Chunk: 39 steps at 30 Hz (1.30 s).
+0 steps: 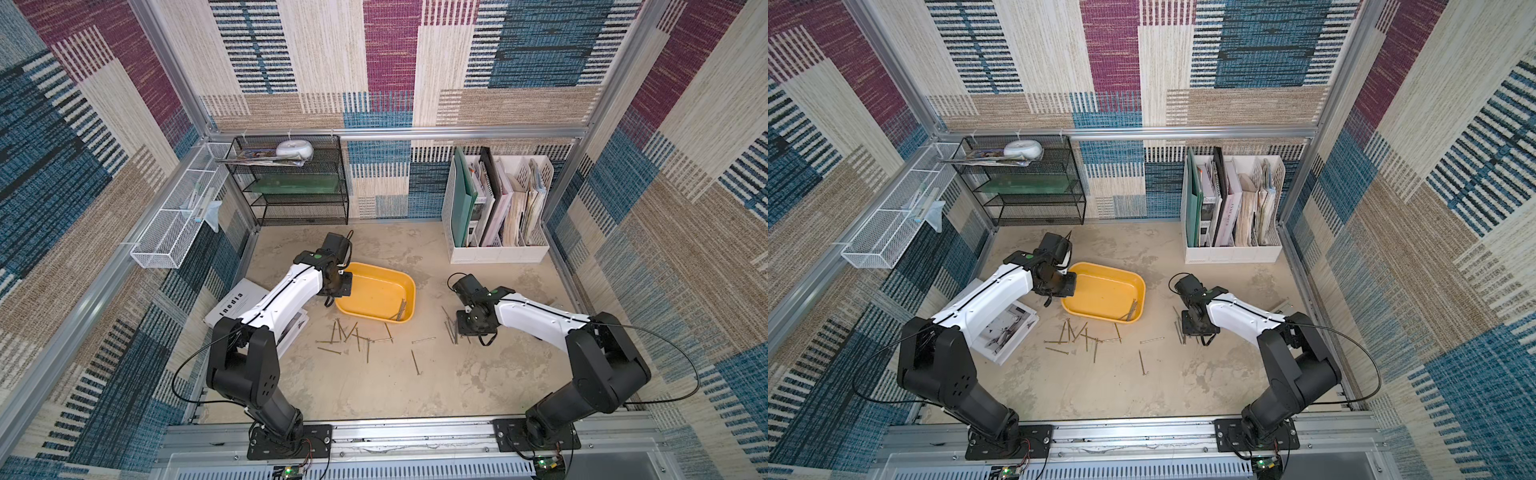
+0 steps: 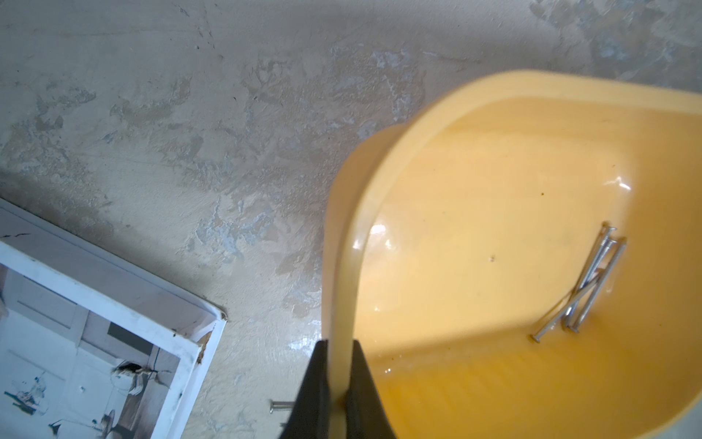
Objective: Put the nails on the desktop into the storage box
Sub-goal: Pick up the nail from the center of the board.
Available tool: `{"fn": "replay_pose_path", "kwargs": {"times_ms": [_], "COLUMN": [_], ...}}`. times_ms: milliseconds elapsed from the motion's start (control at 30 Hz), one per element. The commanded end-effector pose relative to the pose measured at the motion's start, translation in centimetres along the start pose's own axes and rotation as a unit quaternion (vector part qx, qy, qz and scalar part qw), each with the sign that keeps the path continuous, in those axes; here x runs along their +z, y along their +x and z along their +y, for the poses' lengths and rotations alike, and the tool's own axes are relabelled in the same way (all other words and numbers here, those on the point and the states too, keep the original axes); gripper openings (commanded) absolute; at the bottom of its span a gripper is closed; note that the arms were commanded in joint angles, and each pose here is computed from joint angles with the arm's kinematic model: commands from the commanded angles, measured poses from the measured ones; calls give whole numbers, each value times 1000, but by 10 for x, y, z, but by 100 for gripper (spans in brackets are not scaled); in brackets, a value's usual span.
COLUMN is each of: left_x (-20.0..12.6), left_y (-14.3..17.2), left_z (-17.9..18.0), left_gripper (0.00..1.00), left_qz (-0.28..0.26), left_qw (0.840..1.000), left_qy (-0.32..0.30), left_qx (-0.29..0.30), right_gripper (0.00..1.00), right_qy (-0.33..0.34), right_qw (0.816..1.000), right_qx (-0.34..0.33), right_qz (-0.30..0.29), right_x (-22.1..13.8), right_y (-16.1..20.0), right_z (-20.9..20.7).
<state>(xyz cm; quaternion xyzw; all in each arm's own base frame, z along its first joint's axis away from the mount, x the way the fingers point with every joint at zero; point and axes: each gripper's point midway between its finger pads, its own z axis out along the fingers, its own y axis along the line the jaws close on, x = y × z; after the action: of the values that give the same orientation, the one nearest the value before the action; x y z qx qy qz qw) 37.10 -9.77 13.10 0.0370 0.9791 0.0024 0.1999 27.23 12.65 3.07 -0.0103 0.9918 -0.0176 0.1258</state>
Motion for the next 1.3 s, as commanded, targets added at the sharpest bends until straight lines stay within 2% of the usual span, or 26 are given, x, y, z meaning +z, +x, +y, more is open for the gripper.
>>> {"fn": "replay_pose_path", "kwargs": {"times_ms": [0, 267, 433, 600, 767, 867, 1033, 1167, 1267], "left_x": [-1, -2, -2, -2, -2, -2, -2, -1, -1], "left_y": [0, -1, -2, -1, -1, -1, -1, -1, -1], "left_z": [-1, 0, -1, -1, -2, -2, -1, -1, -1], "left_gripper": [0, 0, 0, 0, 0, 0, 0, 0, 0], "left_qz": [2, 0, 0, 0, 0, 1, 1, 2, 3], "left_qw": [1000, 1000, 1000, 1000, 1000, 1000, 1000, 1000, 1000], "left_qy": [1, 1, 4, 4, 4, 4, 3, 4, 2], "left_qx": [2, 3, 3, 3, 3, 4, 4, 4, 4], "right_gripper": [23, 23, 23, 14, 0, 0, 0, 0, 0], "right_qy": [3, -11, -8, 2, 4, 11, -7, -87, -175], "right_qw": [1000, 1000, 1000, 999, 999, 998, 1000, 994, 979], "right_qx": [-1, -4, -3, -9, -5, -6, 6, 11, 5], "right_qz": [4, 13, 9, 31, 52, 55, -4, -70, -102], "right_x": [8, 23, 20, 31, 45, 45, 7, -47, -84], "right_y": [1, -8, -8, 2, 10, 9, -22, -59, -79], "right_z": [-2, 10, 7, 1, -5, -11, -9, 19, 54]}}
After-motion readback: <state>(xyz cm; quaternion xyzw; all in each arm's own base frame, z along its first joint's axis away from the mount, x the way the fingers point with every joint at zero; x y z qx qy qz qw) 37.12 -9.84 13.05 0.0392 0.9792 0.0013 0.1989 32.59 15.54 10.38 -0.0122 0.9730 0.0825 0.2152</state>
